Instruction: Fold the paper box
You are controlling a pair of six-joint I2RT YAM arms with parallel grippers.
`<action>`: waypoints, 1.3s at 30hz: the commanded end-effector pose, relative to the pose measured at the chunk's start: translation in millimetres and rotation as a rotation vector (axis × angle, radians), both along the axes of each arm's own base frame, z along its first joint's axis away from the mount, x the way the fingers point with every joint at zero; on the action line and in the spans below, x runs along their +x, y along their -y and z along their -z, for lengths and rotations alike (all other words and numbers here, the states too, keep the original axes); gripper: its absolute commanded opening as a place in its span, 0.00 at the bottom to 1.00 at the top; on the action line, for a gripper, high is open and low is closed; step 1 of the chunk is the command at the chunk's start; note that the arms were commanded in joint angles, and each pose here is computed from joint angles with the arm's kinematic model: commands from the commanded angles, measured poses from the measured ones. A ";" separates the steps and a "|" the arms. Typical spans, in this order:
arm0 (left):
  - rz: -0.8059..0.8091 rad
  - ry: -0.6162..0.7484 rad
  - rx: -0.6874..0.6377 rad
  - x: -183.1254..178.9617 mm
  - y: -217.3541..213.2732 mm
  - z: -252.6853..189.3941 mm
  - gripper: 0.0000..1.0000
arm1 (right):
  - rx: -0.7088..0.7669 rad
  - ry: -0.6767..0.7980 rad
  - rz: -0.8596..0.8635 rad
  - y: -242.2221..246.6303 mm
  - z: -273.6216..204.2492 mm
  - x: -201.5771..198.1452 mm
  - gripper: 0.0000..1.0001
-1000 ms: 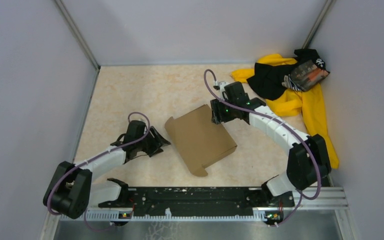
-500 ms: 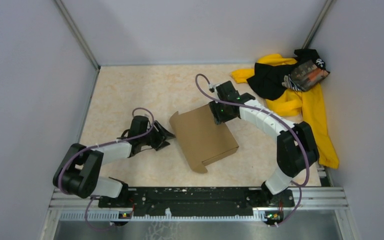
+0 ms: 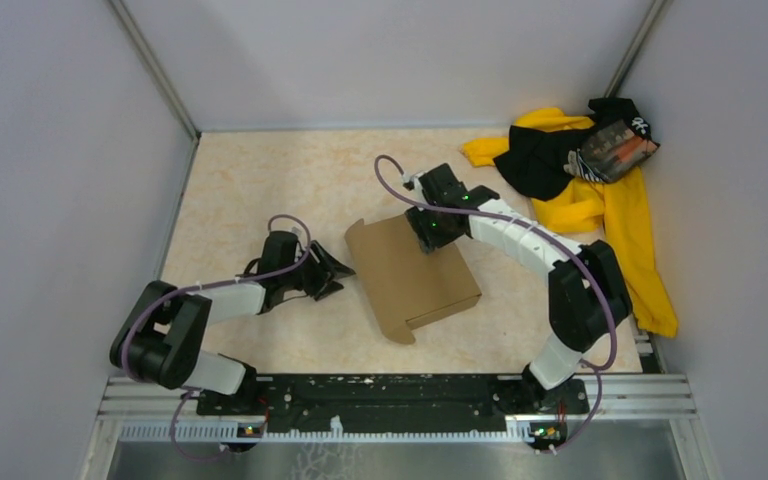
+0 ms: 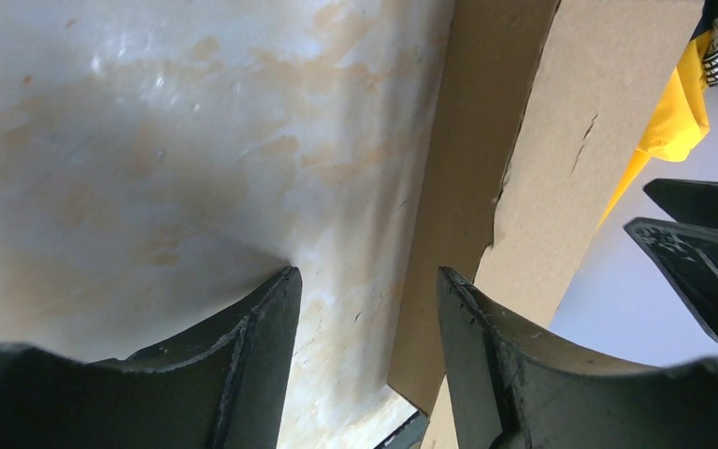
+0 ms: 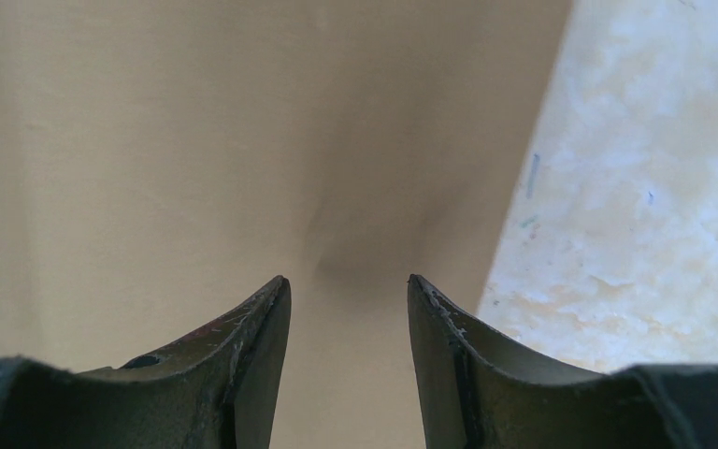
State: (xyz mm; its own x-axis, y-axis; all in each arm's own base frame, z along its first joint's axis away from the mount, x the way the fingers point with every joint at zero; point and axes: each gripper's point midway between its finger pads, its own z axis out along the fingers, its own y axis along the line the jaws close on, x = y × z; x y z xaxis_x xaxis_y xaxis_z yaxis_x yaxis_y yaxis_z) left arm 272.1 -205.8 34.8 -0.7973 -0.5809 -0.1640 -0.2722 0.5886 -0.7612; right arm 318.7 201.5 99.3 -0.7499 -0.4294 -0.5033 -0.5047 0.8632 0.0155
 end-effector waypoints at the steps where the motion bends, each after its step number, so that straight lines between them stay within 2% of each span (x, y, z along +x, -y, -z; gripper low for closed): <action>1: -0.026 -0.102 0.093 -29.3 -21.6 29.0 0.63 | 0.105 0.090 -0.148 -48.1 -54.9 -11.5 0.49; 6: -0.053 -0.090 0.116 -35.9 -30.8 25.2 0.63 | 0.153 0.048 -0.255 -85.9 -58.4 -45.9 0.49; 11: -0.057 -0.046 0.114 -31.3 -31.2 4.4 0.63 | 0.150 -0.019 -0.276 -95.9 -38.0 -64.2 0.49; 23: -0.041 0.083 -0.006 5.2 -1.6 -65.3 0.62 | 0.012 -0.142 -0.322 -102.5 31.6 -86.3 0.47; 36: -0.022 0.127 -0.041 12.7 28.0 -85.2 0.61 | 0.085 -0.121 -0.314 -116.6 14.4 -85.5 0.47; 39: -0.037 0.123 -0.061 12.0 27.9 -82.1 0.57 | 0.117 -0.121 -0.313 -122.4 10.7 -85.8 0.47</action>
